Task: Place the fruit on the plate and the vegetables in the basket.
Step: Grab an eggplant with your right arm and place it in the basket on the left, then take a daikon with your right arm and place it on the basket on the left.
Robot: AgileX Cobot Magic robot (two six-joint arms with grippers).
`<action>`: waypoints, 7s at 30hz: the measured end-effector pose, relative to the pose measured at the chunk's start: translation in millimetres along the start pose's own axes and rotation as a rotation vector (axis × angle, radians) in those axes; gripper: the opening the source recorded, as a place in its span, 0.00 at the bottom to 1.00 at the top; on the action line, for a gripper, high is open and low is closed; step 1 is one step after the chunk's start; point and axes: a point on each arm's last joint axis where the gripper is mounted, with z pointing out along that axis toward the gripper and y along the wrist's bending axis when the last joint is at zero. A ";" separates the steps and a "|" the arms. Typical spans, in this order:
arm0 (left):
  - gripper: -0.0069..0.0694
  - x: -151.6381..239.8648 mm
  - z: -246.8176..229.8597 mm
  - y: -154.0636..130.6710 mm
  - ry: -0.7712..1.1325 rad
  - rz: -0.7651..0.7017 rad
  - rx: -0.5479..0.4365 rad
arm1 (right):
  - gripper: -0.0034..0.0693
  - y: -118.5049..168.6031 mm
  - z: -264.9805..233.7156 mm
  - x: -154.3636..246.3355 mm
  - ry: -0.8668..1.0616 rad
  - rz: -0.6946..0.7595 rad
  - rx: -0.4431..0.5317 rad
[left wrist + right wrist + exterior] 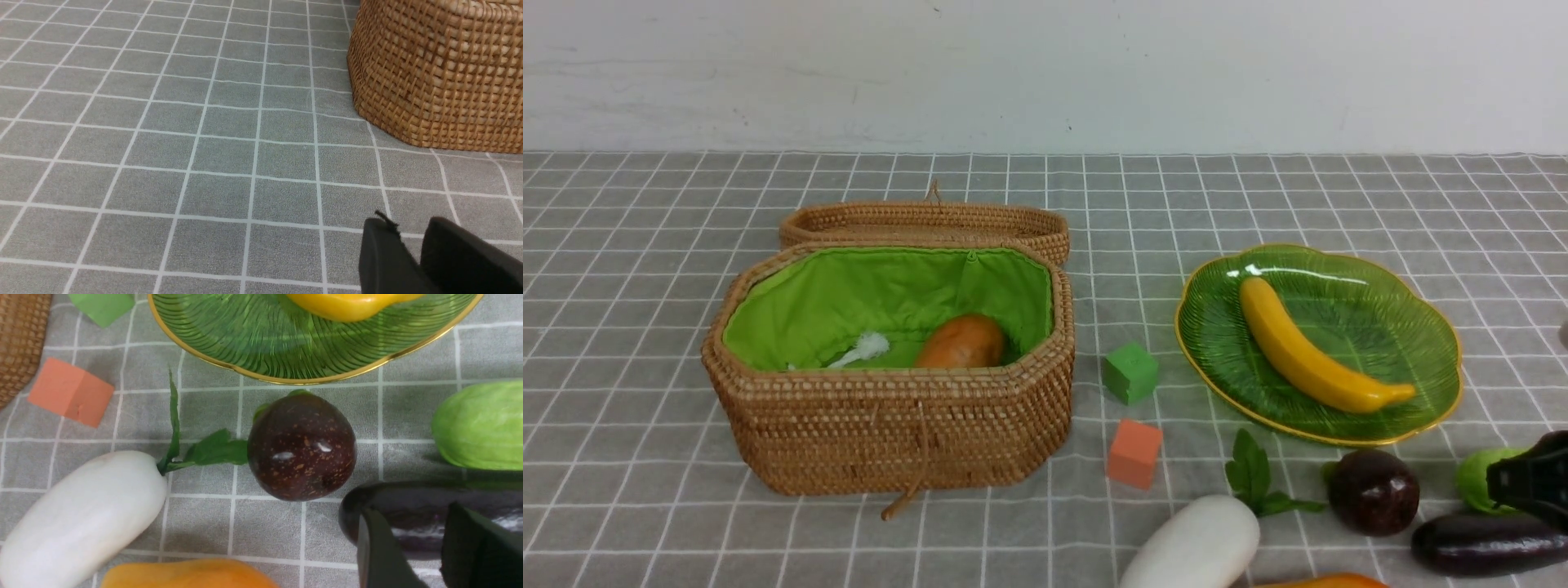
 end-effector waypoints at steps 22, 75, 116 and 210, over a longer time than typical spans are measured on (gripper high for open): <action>0.31 0.0 0.0 0.0 0.000 0.000 0.000 | 0.95 -11.2 10.6 -17.1 0.166 0.181 0.115; 0.36 0.1 0.0 0.0 0.001 0.000 0.000 | 0.58 -19.6 42.6 -15.1 0.210 1.021 0.233; 0.38 0.1 0.0 0.1 0.001 0.001 -0.001 | 0.91 280.3 116.7 -130.3 -0.469 -0.557 -0.515; 0.40 0.1 0.0 0.2 0.001 0.004 -0.002 | 0.75 295.8 6.1 -140.6 -0.332 -1.136 -0.747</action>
